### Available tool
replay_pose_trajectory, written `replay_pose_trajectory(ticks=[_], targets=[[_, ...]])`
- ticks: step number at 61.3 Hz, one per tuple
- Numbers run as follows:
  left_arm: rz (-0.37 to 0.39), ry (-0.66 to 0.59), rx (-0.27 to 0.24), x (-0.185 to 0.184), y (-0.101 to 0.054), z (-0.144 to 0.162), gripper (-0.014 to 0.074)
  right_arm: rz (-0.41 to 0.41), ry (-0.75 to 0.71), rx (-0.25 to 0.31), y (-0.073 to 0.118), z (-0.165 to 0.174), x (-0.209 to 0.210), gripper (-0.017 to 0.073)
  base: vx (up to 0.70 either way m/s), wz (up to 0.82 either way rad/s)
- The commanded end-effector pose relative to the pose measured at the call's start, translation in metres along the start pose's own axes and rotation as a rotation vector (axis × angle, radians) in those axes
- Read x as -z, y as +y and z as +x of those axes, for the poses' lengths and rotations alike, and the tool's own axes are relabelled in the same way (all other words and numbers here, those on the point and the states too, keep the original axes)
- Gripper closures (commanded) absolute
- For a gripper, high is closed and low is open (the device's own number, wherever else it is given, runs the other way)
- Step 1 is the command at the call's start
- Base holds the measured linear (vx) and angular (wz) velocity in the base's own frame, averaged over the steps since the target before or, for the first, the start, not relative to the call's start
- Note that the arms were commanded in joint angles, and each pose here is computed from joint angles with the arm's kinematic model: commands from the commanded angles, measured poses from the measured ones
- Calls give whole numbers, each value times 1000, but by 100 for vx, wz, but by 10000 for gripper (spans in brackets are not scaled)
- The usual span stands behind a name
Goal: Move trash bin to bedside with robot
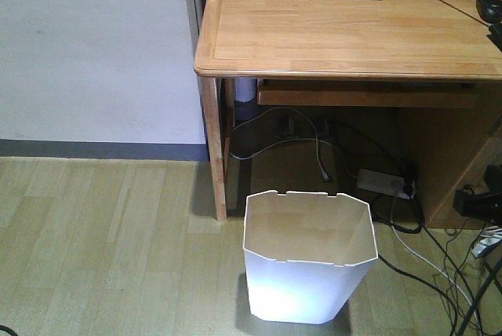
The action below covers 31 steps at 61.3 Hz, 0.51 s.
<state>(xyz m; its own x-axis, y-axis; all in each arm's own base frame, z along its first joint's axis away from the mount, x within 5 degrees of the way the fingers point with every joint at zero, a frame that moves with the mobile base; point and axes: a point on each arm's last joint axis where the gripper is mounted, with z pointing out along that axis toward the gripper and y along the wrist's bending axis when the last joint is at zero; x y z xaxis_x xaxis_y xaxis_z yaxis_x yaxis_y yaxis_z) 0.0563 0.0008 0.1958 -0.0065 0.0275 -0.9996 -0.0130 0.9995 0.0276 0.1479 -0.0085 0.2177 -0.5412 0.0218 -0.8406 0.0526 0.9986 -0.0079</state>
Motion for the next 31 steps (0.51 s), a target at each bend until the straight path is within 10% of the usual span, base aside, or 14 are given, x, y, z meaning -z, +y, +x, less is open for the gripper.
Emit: replay_pose_trajectory(ticks=[1,16,31], targets=[[8,-69,23,0,-1,-3,600,6,-71,45,-1,-14,2,347,0,0],[8,-69,23,0,-1,-3,600,5,-43,45,-1,-12,2,-4,0,0],[8,-69,23,0,-1,-3,600,-10,-85,-118,0,-23,2,-50,0,0]])
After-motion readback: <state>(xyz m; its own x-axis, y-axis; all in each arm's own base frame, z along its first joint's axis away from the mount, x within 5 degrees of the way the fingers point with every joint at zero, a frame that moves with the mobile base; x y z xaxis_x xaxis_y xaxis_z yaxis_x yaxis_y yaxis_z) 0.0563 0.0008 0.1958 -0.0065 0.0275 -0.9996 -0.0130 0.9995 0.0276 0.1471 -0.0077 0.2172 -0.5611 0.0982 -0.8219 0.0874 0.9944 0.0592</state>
